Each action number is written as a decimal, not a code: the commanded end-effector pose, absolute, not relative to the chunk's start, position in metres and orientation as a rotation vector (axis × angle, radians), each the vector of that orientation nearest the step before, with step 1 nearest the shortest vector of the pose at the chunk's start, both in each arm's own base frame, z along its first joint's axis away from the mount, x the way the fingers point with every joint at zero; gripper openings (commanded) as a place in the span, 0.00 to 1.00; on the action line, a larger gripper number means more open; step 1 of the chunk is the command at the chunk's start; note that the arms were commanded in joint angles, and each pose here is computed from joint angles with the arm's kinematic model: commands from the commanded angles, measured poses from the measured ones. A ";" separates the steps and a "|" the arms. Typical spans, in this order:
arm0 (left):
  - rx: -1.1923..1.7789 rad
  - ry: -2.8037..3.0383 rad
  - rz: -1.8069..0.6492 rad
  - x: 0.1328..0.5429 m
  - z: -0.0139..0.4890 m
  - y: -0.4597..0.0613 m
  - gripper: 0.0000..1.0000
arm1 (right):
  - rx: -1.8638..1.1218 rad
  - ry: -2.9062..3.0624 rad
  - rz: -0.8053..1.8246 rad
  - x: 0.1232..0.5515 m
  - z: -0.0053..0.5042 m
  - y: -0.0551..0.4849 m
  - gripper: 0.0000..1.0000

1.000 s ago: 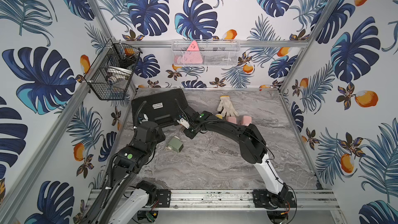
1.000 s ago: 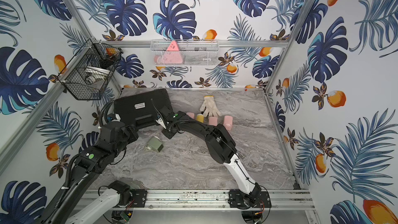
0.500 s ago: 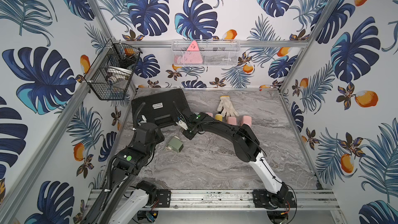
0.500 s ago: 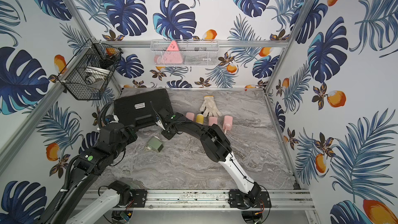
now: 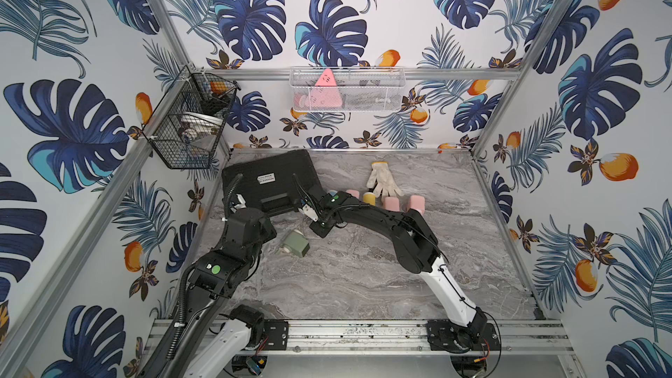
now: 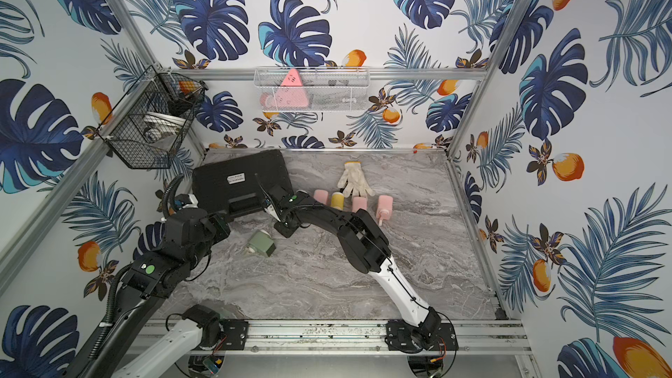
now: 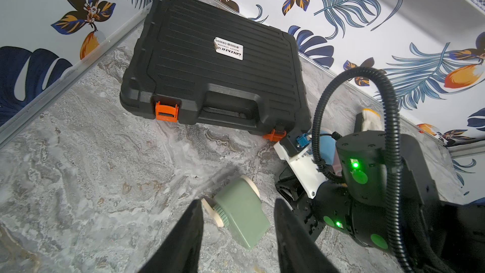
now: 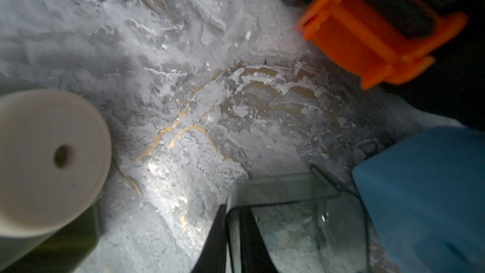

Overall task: Put the tray back into the pencil sharpener
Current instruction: Pick up the container from the center of the board, then place the container at the center of the board.

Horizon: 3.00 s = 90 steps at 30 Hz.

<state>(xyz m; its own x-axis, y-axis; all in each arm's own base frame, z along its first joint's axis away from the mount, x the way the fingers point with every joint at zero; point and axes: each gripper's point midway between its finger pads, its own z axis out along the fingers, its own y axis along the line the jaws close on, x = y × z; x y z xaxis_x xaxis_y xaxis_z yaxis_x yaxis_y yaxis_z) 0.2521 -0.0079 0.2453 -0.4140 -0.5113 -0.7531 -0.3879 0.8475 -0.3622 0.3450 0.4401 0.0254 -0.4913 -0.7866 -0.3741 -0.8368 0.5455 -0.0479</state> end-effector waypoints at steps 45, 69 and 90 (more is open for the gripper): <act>-0.715 2.085 -0.217 0.267 0.215 -0.019 0.47 | 0.046 2.691 -0.016 0.198 0.064 0.243 0.00; -0.738 2.124 -0.209 0.269 0.192 -0.021 0.49 | -0.119 2.662 -0.005 0.188 0.072 0.253 0.47; -0.938 2.113 -0.174 0.234 0.163 0.000 0.52 | -1.148 2.331 0.472 0.229 0.079 0.449 0.86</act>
